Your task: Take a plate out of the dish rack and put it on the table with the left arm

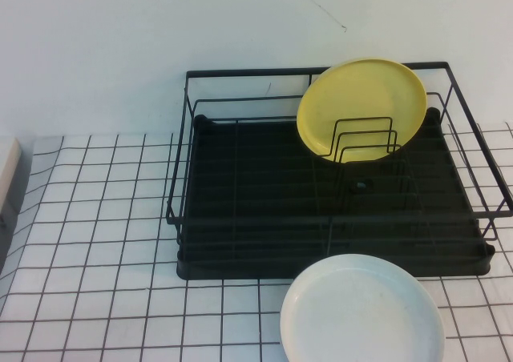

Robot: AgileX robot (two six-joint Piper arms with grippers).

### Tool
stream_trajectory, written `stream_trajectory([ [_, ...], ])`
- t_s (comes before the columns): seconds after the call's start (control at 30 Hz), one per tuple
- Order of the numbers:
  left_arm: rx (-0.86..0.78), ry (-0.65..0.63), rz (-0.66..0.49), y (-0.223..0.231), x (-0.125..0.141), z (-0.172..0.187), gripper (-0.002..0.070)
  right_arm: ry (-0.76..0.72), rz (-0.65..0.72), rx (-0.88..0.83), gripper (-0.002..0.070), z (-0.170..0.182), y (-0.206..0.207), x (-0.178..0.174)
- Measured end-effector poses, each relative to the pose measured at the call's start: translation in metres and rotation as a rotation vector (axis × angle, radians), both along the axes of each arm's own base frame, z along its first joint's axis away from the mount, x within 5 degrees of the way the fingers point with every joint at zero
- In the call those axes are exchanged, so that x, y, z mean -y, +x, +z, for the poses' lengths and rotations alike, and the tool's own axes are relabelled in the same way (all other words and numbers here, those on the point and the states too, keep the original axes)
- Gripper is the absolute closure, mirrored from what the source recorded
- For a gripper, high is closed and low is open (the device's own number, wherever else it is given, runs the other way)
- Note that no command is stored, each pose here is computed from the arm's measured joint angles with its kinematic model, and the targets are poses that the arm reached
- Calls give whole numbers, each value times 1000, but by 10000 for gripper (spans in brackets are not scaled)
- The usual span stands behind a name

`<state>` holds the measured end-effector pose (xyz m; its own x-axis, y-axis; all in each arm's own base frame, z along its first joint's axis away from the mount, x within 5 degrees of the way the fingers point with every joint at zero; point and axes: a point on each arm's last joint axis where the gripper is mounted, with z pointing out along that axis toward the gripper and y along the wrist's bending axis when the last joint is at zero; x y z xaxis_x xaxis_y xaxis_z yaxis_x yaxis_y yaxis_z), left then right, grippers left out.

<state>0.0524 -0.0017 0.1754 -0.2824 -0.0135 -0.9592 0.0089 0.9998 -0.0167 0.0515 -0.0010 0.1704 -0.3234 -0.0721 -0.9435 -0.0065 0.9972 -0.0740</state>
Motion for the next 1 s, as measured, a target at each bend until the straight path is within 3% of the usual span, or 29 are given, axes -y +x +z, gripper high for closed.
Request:
stream_trajectory([
  [0.87, 0, 0, 0, 0, 0, 0, 678, 0, 0, 0, 679, 0, 0, 0],
  [1.0, 62, -8, 5, 2, 0, 4, 678, 0, 0, 0, 679, 0, 0, 0],
])
